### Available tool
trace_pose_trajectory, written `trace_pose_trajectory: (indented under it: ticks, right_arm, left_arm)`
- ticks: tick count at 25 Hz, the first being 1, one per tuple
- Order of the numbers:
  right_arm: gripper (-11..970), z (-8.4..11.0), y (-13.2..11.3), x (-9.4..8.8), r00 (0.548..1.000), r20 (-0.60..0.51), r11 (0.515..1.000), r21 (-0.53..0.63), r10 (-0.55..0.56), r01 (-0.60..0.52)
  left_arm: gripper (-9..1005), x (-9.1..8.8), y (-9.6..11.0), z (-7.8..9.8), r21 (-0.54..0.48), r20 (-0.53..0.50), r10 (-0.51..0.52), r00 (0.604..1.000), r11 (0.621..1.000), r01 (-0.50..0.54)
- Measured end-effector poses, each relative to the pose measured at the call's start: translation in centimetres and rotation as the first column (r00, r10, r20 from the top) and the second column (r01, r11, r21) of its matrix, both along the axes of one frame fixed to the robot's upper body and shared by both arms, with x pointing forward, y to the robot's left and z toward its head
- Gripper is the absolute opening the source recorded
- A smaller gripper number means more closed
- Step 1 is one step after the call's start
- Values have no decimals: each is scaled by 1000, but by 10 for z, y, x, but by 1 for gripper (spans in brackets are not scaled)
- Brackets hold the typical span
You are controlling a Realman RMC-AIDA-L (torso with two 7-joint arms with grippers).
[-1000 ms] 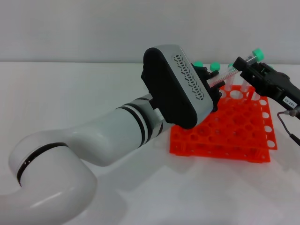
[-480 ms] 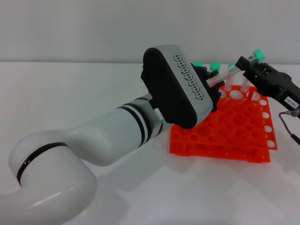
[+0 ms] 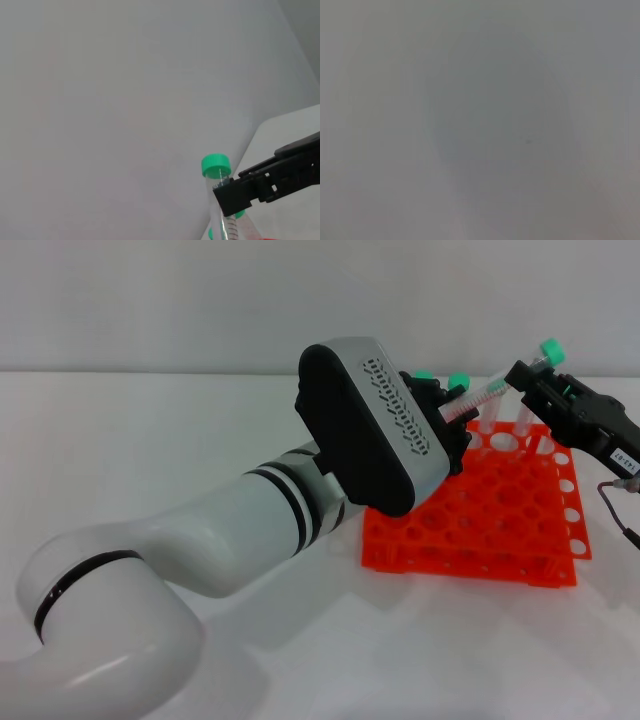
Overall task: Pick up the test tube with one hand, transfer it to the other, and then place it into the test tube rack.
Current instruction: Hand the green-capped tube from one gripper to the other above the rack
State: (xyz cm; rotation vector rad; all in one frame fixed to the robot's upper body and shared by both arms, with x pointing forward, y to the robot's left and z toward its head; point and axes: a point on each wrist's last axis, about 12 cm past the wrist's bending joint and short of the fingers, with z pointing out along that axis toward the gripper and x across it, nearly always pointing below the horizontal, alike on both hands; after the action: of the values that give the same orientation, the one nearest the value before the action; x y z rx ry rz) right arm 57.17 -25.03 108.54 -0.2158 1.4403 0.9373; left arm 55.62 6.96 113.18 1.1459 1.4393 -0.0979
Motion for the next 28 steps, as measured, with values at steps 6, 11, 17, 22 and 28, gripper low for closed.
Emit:
trace_pose_trajectory:
  ticks: [6,11,17,22,28]
  right_arm:
    - [347,1,1,-1,1000,9,1000,0,11,-11]
    - [306,2,3,-1,1000,19,1000,-5,22,-22]
    - [274,2,4,-2,999,23,1000,-7,25,-25]
    - [265,2,4,-2,999,34,1000,-9,26,-26]
    - [250,2,3,-3,999,42,1000,-13,25,-25]
  left_arm:
    - [188,-1,0,-1,2,-2,-3,1000,1000,3]
    - [188,-3,-3,-2,8,-3,-16,1000,1000,16]
    - [188,-5,-3,-5,18,-5,-21,1000,1000,21]
    - [188,-4,-4,-5,20,-3,-22,1000,1000,22]
    - [188,-3,-4,-4,21,0,-21,1000,1000,21]
